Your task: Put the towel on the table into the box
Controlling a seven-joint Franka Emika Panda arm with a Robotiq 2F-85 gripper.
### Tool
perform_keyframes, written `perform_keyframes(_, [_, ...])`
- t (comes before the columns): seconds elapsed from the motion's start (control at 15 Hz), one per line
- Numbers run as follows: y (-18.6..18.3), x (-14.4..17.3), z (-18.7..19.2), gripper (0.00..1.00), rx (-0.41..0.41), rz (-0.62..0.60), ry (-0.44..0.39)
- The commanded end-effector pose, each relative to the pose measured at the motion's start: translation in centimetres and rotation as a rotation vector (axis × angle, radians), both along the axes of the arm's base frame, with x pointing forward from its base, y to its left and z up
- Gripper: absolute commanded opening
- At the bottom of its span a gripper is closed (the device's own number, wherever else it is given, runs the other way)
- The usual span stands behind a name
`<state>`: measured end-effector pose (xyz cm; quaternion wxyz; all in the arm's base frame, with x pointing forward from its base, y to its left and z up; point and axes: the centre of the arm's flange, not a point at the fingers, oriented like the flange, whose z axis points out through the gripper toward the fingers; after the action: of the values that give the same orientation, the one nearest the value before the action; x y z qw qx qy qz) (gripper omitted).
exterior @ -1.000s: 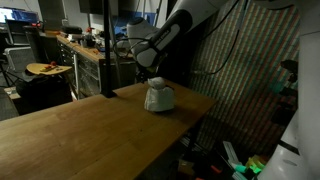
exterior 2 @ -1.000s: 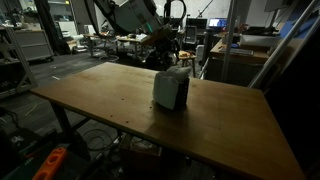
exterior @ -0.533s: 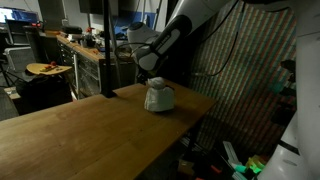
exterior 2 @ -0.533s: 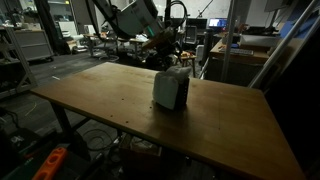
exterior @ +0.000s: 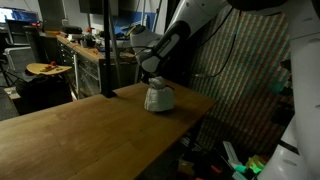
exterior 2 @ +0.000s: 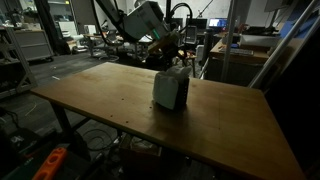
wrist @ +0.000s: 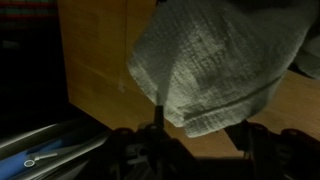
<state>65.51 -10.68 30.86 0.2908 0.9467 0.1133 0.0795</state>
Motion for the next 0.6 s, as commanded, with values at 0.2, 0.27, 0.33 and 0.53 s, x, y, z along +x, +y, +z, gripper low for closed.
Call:
perform_keyframes(0.2, [-1.4, 0.62, -0.41, 0.07, -0.021, -0.009, -0.031])
perform_keyframes(0.27, [-1.32, 0.56, -0.46, 0.04, -0.019, -0.011, -0.031])
perform_keyframes(0.33, [-1.19, 0.44, -0.38, 0.02, -0.015, -0.013, -0.032])
perform_keyframes(0.53, [-0.91, -0.07, 0.24, 0.05, -0.004, -0.027, -0.041])
